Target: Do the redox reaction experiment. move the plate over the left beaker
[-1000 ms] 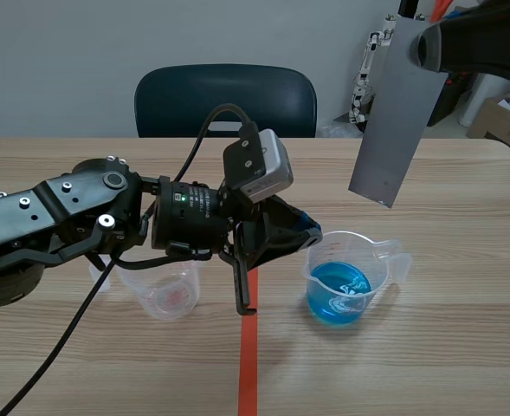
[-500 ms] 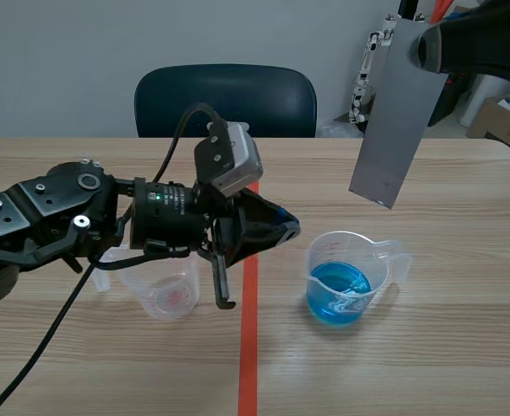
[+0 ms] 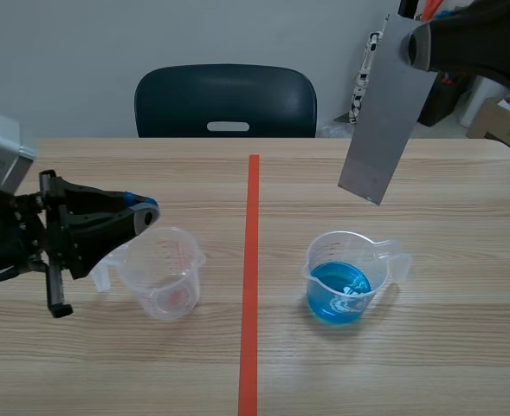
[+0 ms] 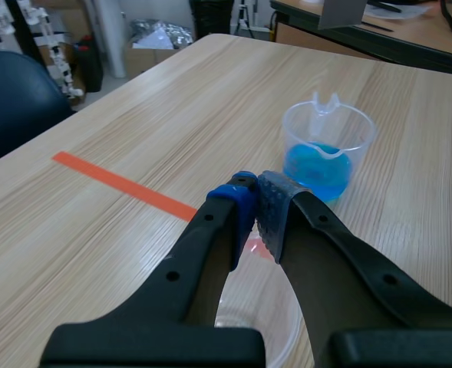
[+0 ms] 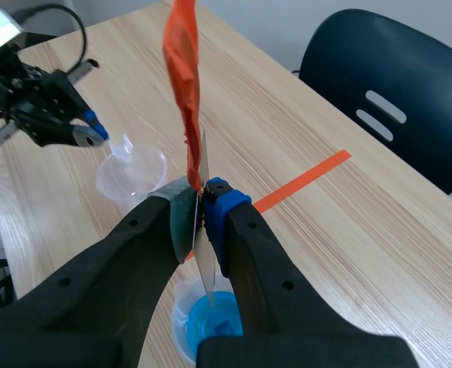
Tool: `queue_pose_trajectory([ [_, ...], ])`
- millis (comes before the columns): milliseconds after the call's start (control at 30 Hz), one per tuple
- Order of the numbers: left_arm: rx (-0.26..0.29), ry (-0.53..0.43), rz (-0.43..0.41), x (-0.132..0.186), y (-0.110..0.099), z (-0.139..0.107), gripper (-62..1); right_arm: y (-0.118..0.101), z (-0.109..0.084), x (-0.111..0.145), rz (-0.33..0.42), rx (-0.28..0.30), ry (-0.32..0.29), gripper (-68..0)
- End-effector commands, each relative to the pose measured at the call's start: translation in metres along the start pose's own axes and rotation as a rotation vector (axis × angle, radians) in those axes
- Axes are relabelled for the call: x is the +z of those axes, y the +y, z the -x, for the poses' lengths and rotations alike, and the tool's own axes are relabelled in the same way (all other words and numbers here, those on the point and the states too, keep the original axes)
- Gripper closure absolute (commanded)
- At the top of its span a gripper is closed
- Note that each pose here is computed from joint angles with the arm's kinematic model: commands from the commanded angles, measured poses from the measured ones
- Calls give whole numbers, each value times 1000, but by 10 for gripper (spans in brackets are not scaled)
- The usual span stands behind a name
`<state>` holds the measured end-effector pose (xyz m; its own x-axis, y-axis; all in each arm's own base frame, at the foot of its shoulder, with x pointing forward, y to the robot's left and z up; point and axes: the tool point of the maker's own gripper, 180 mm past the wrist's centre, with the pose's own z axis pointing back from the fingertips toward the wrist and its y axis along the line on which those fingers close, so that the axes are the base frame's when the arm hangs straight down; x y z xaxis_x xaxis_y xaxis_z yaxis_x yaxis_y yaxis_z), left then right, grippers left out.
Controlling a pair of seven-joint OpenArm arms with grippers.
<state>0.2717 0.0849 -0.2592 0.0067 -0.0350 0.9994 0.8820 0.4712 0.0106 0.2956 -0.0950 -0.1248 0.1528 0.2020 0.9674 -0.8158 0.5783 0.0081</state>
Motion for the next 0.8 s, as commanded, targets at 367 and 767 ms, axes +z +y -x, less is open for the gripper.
queue_pose_trajectory([
  [367, 62, -87, -283, 105, 3, -1, -26, 6, -7, -30, 16, 38, -64, -6],
  [767, 8, -77, -457, 158, -36, 33, -27, 26, -24, -68, -33, 7, -82, -6],
])
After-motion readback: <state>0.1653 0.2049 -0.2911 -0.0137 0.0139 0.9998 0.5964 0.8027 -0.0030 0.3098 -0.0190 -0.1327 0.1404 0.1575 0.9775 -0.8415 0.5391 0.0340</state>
